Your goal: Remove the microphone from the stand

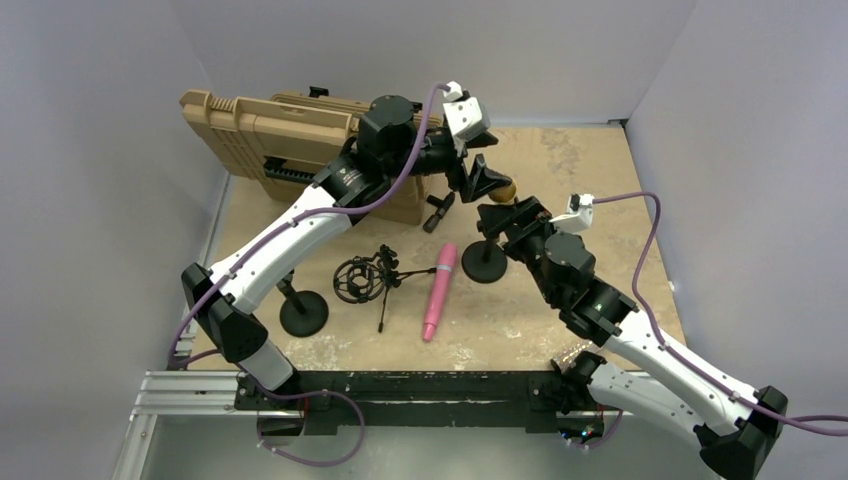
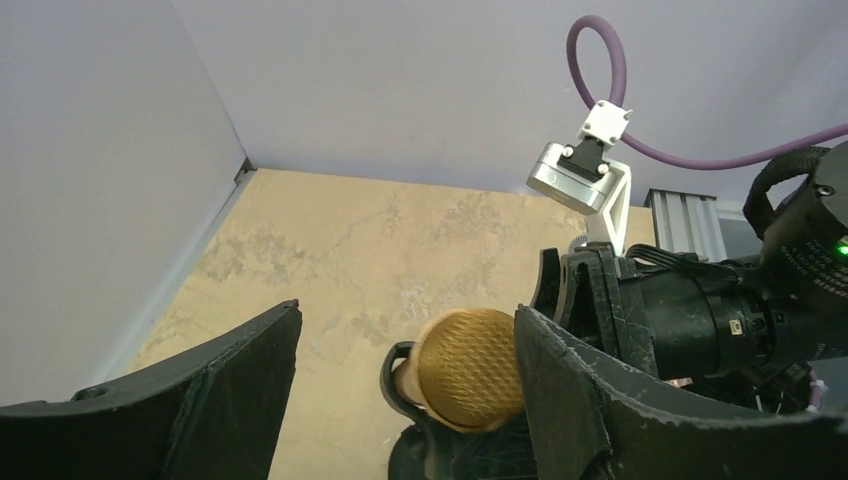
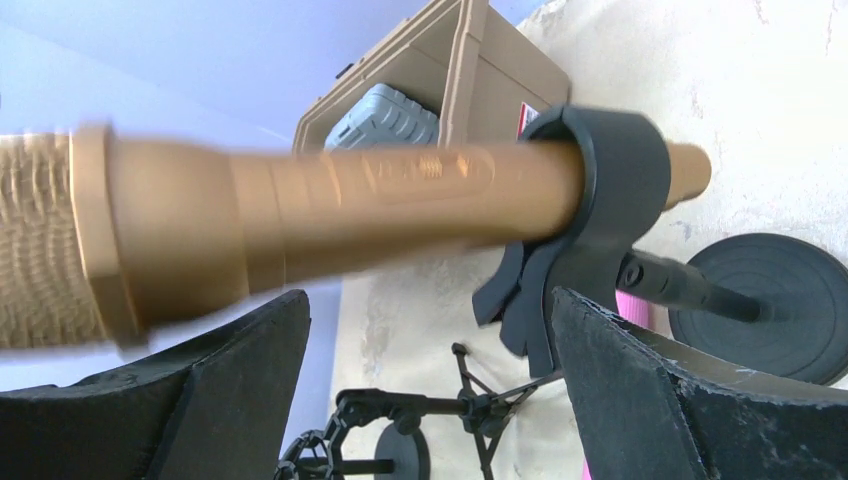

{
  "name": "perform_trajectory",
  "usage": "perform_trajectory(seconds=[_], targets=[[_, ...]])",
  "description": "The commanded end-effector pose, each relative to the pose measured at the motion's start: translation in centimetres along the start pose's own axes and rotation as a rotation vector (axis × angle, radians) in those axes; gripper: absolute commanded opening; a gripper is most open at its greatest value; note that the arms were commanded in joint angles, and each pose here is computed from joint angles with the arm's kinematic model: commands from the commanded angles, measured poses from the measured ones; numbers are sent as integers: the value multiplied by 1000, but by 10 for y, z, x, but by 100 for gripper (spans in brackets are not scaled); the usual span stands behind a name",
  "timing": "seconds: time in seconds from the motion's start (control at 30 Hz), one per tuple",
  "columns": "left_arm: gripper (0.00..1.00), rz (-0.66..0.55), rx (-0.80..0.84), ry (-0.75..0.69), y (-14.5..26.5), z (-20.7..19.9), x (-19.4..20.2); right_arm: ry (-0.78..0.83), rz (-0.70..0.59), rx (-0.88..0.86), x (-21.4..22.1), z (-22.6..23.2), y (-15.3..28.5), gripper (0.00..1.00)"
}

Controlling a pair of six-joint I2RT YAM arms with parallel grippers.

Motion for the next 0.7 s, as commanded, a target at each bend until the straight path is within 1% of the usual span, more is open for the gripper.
perform_trajectory(seconds=[0.0,0.13,0.2,0.3,0.57,0.67], targets=[[77,-42,36,-24,14,-12,-21,-10,13,-26,3,2,1,89],[80,-21,111,-26,11,-19,-14,-7,17,-23,4,1,0,89],[84,-4,163,-17,7,-22,-7,-8,18,-24,4,2,1,89],[86,25,171,1,1,-16,2,-10,18,-27,2,3,3,89],[79,72,139,11,-15,-3,25,-16,9,-41,-1,4,7,89],[72,74,114,14,-20,3,29,-7,15,-36,1,3,5,89]])
Point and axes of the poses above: each gripper's point midway between its finger pads, its own y axis back along the fingers, its own z axis along the line the jaws close on, x = y × z, the point moved 4 cm from there along y, back along the fingers
